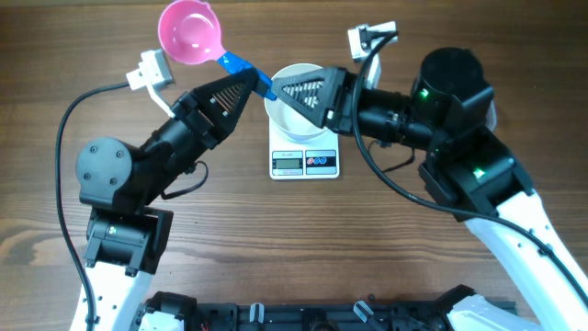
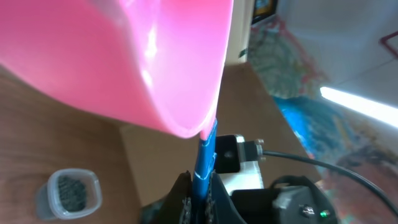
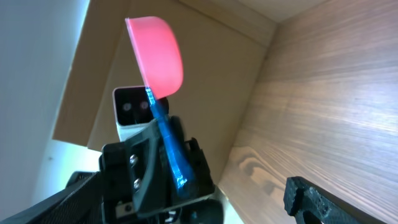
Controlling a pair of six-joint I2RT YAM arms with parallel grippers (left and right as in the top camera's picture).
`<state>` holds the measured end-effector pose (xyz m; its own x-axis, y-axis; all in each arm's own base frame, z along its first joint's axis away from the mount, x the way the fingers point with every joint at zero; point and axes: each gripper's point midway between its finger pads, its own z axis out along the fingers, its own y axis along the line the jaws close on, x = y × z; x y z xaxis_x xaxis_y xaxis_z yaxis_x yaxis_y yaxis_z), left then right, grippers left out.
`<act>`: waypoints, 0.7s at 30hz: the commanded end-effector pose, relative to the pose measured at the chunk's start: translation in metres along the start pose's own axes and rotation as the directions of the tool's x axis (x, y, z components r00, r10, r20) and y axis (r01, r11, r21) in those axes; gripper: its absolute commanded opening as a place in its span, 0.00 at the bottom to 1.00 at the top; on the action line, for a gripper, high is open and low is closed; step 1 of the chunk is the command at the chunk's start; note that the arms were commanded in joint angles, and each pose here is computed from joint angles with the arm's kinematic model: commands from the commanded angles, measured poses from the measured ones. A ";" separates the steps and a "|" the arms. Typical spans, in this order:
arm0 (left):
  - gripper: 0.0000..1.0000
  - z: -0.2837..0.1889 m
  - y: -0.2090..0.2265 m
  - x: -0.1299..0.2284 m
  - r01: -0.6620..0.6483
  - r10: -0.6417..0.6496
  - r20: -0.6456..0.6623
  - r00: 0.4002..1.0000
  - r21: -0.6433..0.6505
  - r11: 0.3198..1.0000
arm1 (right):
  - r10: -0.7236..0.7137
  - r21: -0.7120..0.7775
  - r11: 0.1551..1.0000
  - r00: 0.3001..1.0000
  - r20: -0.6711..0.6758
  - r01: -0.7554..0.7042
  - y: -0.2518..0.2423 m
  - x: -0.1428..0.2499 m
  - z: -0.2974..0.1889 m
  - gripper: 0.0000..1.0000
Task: Scoop item into bowl and weigh 150g on scale
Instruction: 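Raise the scoop and bring the right gripper toward its handle, then grasp the blue handle with the right gripper, release the left gripper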
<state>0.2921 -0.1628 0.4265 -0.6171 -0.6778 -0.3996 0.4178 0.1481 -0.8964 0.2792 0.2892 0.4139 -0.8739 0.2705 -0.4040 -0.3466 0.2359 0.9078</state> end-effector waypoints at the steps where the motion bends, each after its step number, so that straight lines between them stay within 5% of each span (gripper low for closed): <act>1: 0.04 0.000 -0.009 -0.004 0.094 -0.095 0.023 0.995 0.031 0.995 | 0.073 -0.029 0.997 0.997 0.007 -0.072 0.004 -0.009 0.010 0.96; 7: 0.04 0.000 -0.007 -0.010 0.293 -0.294 0.053 0.954 0.036 0.955 | 0.077 -0.113 0.991 0.997 -0.008 -0.077 0.019 -0.014 0.015 0.90; 10: 0.04 -0.001 -0.006 -0.013 0.314 -0.316 0.071 0.946 0.038 0.949 | 0.142 -0.113 0.983 0.990 -0.012 -0.143 0.019 -0.014 0.015 0.61; 11: 0.04 -0.001 -0.005 -0.015 0.315 -0.317 0.080 0.945 0.037 0.948 | 0.167 -0.112 0.979 0.986 -0.014 -0.168 0.019 -0.015 0.015 0.59; 21: 0.04 -0.001 -0.004 -0.017 0.342 -0.344 0.091 0.935 0.037 0.939 | 0.213 -0.116 0.969 0.976 -0.041 -0.216 0.023 -0.007 0.019 0.65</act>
<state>0.3003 -0.1522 0.4340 -0.6637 -0.7451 -0.0663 0.2107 -0.1012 -0.9723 0.2911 0.3025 0.4294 -0.9256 0.3033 -0.2264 -0.2092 0.0886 0.9739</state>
